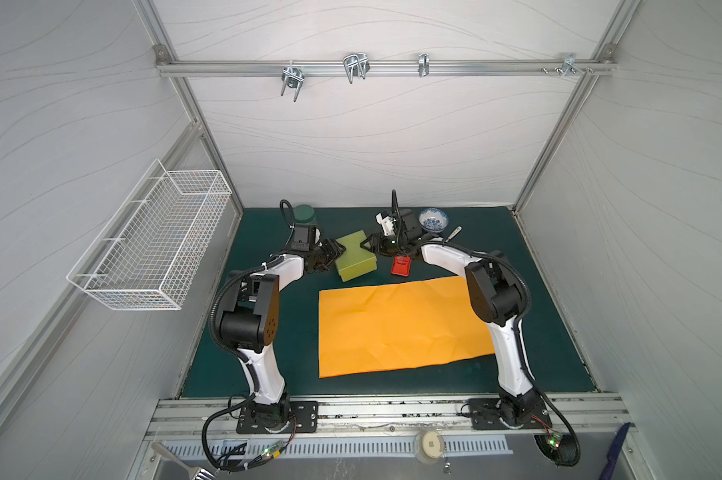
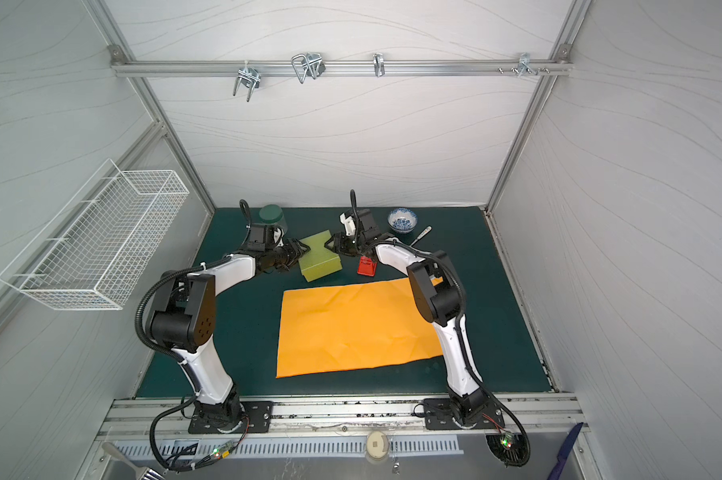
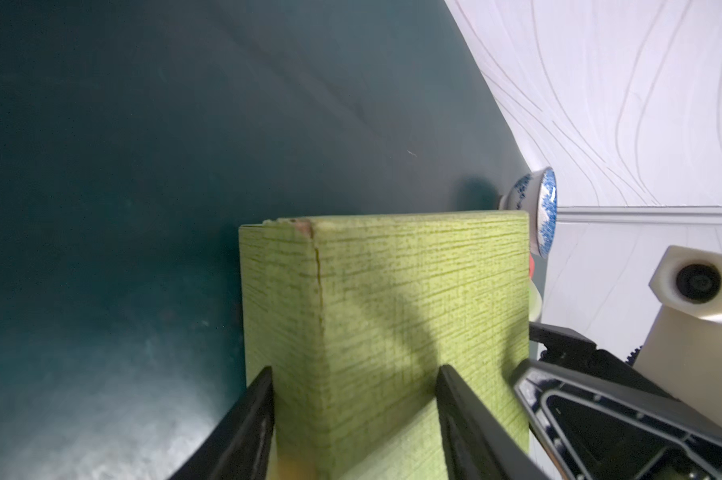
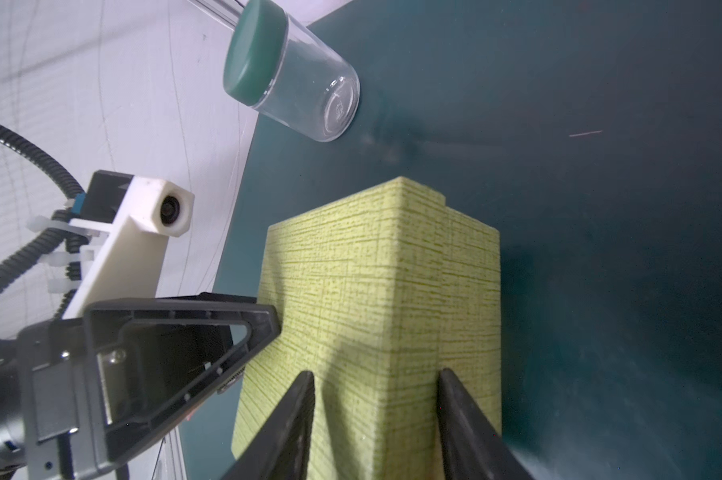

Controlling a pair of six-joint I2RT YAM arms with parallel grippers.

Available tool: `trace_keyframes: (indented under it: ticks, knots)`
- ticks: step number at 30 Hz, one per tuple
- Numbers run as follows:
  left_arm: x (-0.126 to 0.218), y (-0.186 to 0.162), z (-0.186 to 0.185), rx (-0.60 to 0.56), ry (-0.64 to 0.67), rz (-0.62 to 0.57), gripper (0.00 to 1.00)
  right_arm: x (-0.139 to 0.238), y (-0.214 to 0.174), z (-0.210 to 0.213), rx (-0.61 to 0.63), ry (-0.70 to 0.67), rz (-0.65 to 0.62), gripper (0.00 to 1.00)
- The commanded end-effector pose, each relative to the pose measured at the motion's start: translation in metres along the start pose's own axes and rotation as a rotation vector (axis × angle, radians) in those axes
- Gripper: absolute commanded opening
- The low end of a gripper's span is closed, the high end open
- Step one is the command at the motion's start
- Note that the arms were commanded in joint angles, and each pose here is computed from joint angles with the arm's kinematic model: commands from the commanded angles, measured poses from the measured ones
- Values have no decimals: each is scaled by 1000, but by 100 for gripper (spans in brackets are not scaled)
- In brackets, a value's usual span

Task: Wrap the gift box in paper
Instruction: 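Carry the green box with both grippers onto the paper's center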

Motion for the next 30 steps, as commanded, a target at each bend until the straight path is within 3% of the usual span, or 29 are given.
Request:
trace_keyframes:
  ticks: [1, 8, 16, 22, 30]
  knots:
    - [12, -23, -50, -81, -187, 53, 61, 15, -7, 59, 64, 199, 19, 48]
    - [36, -67, -62, -119, -201, 98, 60, 50, -39, 70, 28, 197, 70, 46]
    - [64, -133, -66, -168, -206, 181, 60, 101, -102, 71, -18, 120, 126, 46]
    - [64, -181, -73, -214, -203, 267, 60, 135, -156, 58, -63, 22, 164, 47]
    - [45, -221, -72, -262, -172, 370, 60, 162, -194, 34, -102, -91, 173, 48]
Point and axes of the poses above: each gripper's point midway between its finger pads, its own x axis back along the fingers, its own z axis along the line the jaws close on, y = z × x, the point moved 7 cm from there along x, back along the fingers, and after that the axes turned 4 degrees about x, right-handed, at the moved point
